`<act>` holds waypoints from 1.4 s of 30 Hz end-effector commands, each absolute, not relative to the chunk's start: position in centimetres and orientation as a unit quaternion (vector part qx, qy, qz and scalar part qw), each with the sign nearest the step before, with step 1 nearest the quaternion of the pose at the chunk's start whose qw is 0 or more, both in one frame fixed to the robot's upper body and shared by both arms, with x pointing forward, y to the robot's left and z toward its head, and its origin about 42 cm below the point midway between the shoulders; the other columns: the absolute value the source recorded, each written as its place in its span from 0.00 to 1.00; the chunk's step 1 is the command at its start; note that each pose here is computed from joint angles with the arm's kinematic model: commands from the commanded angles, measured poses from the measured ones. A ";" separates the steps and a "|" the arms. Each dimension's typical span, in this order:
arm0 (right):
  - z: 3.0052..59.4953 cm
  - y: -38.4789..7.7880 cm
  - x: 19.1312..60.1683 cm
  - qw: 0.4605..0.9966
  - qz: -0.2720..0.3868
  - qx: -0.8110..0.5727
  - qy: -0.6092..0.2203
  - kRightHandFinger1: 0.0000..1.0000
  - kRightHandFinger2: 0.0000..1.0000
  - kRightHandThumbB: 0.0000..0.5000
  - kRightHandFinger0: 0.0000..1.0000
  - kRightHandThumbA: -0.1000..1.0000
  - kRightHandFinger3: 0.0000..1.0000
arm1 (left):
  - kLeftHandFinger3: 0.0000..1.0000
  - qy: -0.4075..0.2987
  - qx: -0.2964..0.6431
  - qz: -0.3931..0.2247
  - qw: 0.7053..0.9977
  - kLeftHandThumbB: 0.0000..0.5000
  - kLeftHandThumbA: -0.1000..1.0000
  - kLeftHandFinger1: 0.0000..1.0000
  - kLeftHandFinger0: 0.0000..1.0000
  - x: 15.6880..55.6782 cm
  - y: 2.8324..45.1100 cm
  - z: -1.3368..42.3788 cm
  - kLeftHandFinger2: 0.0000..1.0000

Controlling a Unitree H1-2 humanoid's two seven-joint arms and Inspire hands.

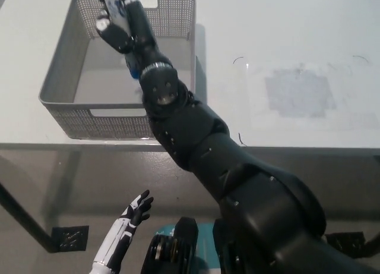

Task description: Use the right hand to pick up a shampoo and place it into a container on the left side

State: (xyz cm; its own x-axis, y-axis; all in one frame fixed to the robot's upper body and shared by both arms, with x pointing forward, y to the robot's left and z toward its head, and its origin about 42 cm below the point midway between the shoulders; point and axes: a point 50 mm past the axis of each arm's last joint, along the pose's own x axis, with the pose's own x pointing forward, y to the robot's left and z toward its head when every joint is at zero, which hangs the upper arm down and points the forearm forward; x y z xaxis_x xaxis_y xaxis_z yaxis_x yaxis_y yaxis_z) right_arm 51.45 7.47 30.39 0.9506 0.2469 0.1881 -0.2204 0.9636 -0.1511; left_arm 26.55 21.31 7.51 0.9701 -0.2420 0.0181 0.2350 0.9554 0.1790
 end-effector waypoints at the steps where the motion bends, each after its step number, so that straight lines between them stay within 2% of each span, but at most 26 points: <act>1: 31.7 7.4 51.8 0.982 0.115 -0.078 -0.126 0.38 0.77 0.24 0.00 0.00 0.80 | 1.00 -0.040 0.097 -0.133 0.986 0.45 1.00 1.00 1.00 27.2 21.3 9.0 1.00; 4: 30.8 6.6 52.0 0.985 0.107 -0.072 -0.111 0.41 0.81 0.27 0.02 0.00 0.82 | 1.00 -0.042 0.100 -0.134 0.985 0.47 1.00 1.00 1.00 27.3 21.2 9.2 1.00; 10: 29.5 5.8 52.1 0.988 0.107 -0.061 -0.091 0.37 0.80 0.29 0.00 0.00 0.83 | 1.00 -0.048 0.100 -0.137 0.984 0.48 1.00 1.00 1.00 27.7 21.2 9.4 1.00; 14: 28.9 5.4 52.2 0.988 0.111 -0.063 -0.083 0.37 0.77 0.33 0.01 0.00 0.78 | 1.00 -0.048 0.099 -0.136 0.984 0.49 1.00 1.00 1.00 27.9 21.2 9.4 1.00; 15: 28.9 5.2 52.3 0.987 0.115 -0.068 -0.086 0.46 0.80 0.33 0.11 0.07 0.74 | 1.00 -0.050 0.098 -0.137 0.984 0.49 1.00 1.00 1.00 28.1 21.1 9.5 1.00; 16: 28.8 5.0 52.4 0.987 0.117 -0.070 -0.089 0.50 0.68 0.37 0.25 0.22 0.61 | 1.00 -0.048 0.095 -0.137 0.985 0.49 1.00 1.00 1.00 28.1 21.1 9.5 1.00; 17: 28.8 4.9 52.4 0.986 0.121 -0.072 -0.092 0.66 0.83 0.46 0.41 0.32 0.76 | 1.00 -0.048 0.095 -0.137 0.985 0.49 1.00 1.00 1.00 28.2 21.0 9.5 1.00; 18: 28.8 4.9 52.4 0.985 0.124 -0.072 -0.095 0.73 0.87 0.58 0.57 0.46 0.85 | 1.00 -0.049 0.095 -0.137 0.985 0.49 1.00 1.00 1.00 28.2 21.0 9.5 1.00; 19: 28.9 4.8 52.5 0.984 0.133 -0.071 -0.099 0.86 0.98 0.66 0.71 0.56 1.00 | 1.00 -0.049 0.095 -0.138 0.985 0.49 1.00 1.00 1.00 28.2 21.0 9.5 1.00; 20: 28.8 4.7 52.5 0.981 0.144 -0.077 -0.104 1.00 1.00 0.72 0.86 0.66 1.00 | 1.00 -0.049 0.096 -0.139 0.984 0.49 1.00 1.00 1.00 28.1 21.0 9.5 1.00; 21: 28.7 4.6 52.5 0.980 0.147 -0.081 -0.105 1.00 1.00 0.76 0.90 0.68 1.00 | 1.00 -0.049 0.096 -0.139 0.984 0.49 1.00 1.00 1.00 28.1 21.0 9.5 1.00; 22: 28.8 4.6 52.6 0.980 0.148 -0.081 -0.103 1.00 1.00 0.83 0.99 0.74 1.00 | 1.00 -0.048 0.094 -0.139 0.985 0.49 1.00 1.00 1.00 28.1 21.0 9.5 1.00; 26: 29.1 4.3 52.9 0.979 0.156 -0.084 -0.106 1.00 1.00 0.92 1.00 0.88 1.00 | 1.00 -0.049 0.098 -0.139 0.984 0.49 1.00 1.00 1.00 28.2 21.0 9.5 1.00; 31: 30.2 3.7 53.3 0.976 0.160 -0.082 -0.123 1.00 1.00 0.94 1.00 0.93 1.00 | 1.00 -0.049 0.097 -0.142 0.984 0.48 1.00 1.00 1.00 28.3 21.1 9.5 1.00; 34: 31.8 3.2 53.8 0.975 0.154 -0.064 -0.149 1.00 1.00 0.91 1.00 0.91 1.00 | 1.00 -0.049 0.102 -0.144 0.983 0.48 1.00 1.00 1.00 28.3 21.0 9.6 1.00; 37: 33.3 2.7 54.3 0.973 0.150 -0.062 -0.166 1.00 1.00 0.91 1.00 0.94 1.00 | 1.00 -0.049 0.097 -0.144 0.984 0.47 1.00 1.00 1.00 28.4 21.0 9.6 1.00; 42: 37.2 1.0 55.0 0.963 0.133 -0.020 -0.232 1.00 1.00 0.92 1.00 0.96 1.00 | 1.00 -0.048 0.099 -0.145 0.983 0.44 1.00 1.00 1.00 28.5 20.9 9.7 1.00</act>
